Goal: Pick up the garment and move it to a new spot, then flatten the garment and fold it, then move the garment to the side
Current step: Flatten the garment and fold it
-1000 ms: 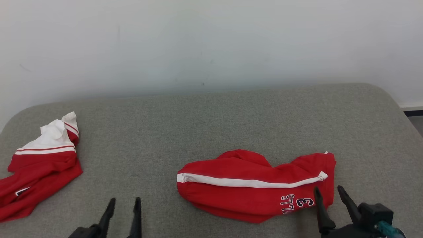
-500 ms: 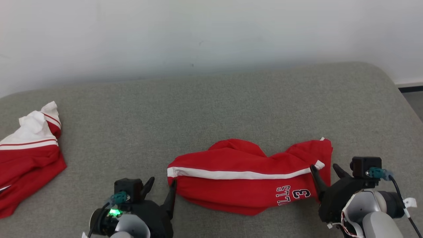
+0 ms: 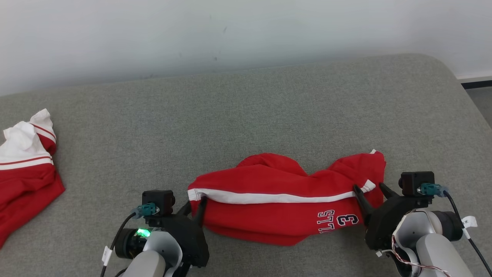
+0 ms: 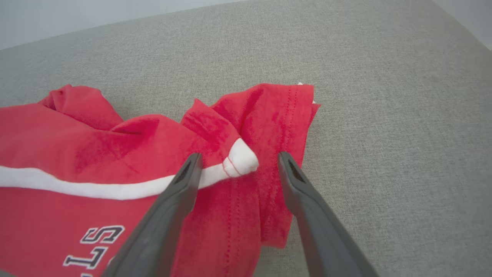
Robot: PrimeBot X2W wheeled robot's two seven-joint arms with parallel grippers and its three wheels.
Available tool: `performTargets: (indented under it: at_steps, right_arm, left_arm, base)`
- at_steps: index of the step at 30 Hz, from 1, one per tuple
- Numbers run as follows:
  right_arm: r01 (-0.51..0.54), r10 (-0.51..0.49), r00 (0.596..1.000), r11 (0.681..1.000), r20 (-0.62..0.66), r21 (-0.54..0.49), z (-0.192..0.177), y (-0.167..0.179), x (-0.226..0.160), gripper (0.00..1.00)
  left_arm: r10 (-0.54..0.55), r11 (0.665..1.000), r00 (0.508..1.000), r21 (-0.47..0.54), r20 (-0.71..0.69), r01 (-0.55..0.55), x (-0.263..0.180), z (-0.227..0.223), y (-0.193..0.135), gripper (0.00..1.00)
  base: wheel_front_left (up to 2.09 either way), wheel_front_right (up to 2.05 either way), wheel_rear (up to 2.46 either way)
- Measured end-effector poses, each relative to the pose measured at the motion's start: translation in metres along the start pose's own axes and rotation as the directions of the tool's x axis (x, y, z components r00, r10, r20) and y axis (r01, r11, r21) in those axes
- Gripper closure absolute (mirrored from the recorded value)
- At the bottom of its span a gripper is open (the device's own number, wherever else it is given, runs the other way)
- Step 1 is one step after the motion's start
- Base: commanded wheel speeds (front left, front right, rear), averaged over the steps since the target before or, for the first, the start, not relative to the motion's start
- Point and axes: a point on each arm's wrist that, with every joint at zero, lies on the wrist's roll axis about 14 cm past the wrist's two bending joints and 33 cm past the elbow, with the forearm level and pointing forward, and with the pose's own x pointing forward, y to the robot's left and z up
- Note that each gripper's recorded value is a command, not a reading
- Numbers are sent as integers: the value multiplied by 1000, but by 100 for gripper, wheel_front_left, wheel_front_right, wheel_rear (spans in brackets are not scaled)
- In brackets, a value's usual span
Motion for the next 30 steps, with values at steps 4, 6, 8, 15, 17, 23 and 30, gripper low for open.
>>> performTargets:
  at_steps: [4,6,8,15,17,23,30]
  right_arm:
    - [-23,23,1000,1000,9,2,3,6,2,0]
    - [-29,29,1000,1000,6,5,2,7,3,0]
    - [-34,34,999,999,2,7,1,7,4,0]
    - [-56,55,998,998,-40,-11,-6,11,8,100]
    - [-60,59,997,998,-41,-20,-6,12,8,100]
    - [-86,88,993,996,80,-22,26,19,-1,100]
    - [-212,176,941,972,288,102,126,40,-4,100]
  left_arm:
    - [-12,1000,1000,5,23,12,2,4,-4,100]
    - [-17,1000,1000,4,25,17,2,3,-5,100]
    - [-23,1000,999,6,26,23,3,2,-7,100]
    - [-33,999,999,2,25,33,5,-1,-9,100]
    - [-35,999,999,2,29,35,5,0,-10,100]
    - [-72,996,992,-48,102,78,5,21,-21,100]
    - [-175,943,954,-236,242,233,23,107,-46,100]
  base:
    - [0,0,0]
    - [0,0,0]
    - [0,0,0]
    - [0,0,0]
    - [0,0,0]
    - [0,0,0]
    - [0,0,0]
